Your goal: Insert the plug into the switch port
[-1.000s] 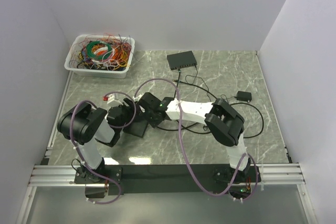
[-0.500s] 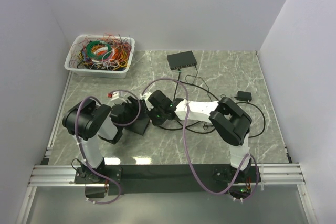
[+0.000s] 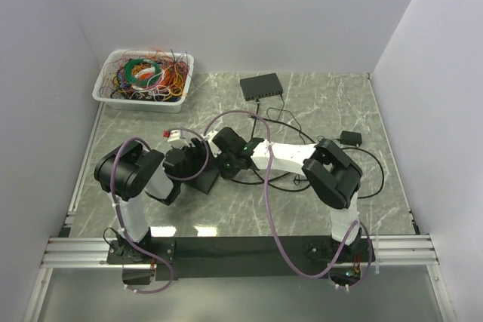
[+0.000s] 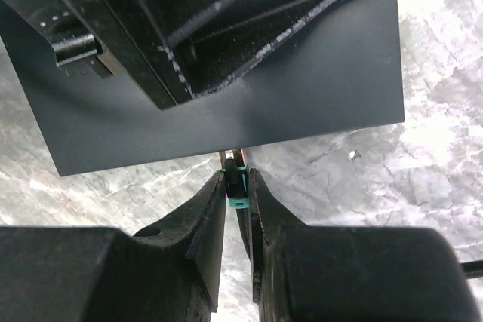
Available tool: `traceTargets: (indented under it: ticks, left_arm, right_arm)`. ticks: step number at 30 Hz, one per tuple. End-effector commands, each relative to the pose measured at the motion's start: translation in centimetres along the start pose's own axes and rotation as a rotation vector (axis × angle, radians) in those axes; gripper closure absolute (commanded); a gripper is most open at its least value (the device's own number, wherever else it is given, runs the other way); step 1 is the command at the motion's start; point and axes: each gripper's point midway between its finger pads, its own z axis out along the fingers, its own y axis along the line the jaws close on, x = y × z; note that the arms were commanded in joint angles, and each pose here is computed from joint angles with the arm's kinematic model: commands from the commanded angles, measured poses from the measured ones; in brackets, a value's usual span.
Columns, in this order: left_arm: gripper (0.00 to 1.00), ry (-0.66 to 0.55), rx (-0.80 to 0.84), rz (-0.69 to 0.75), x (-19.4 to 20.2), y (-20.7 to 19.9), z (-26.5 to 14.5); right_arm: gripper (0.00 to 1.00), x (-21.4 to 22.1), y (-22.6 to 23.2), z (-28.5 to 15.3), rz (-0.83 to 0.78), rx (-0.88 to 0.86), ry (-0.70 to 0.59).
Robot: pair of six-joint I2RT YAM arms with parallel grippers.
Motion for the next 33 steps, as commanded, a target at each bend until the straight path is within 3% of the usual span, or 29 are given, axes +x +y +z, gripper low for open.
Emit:
traceTargets:
  ticks: [1,25,28,29,30,33]
  left_arm:
    - [0.35,0.561,0.130,-0.081,13.1,-3.0,-6.3]
    - [0.34,0.605,0.100,-0.076,14.0,-2.8,-5.9]
    - [0.33,0.579,0.060,-0.066,13.2,-2.4,-5.6]
    - [0.33,0.567,0.053,-0.062,12.8,-2.6,-5.4]
    - [0.32,0.560,0.041,-0.062,12.6,-2.5,-5.2]
    - [0.31,0.537,-0.012,-0.051,11.9,-2.0,-4.8]
  right_arm:
    - [1.00,-21.2,3.2,-7.4,-0.043,-0.086,-0.721]
    - [1.00,-20.9,1.1,-5.1,0.069,-0.083,-0.776]
    - [0.89,-20.1,0.9,-5.2,0.083,-0.073,-0.761]
    - [0.78,-19.9,0.8,-5.4,0.084,-0.070,-0.760]
    - [0.74,-19.4,0.6,-5.6,0.091,-0.062,-0.755]
    - [0.69,-18.5,0.5,-6.2,0.091,-0.054,-0.750]
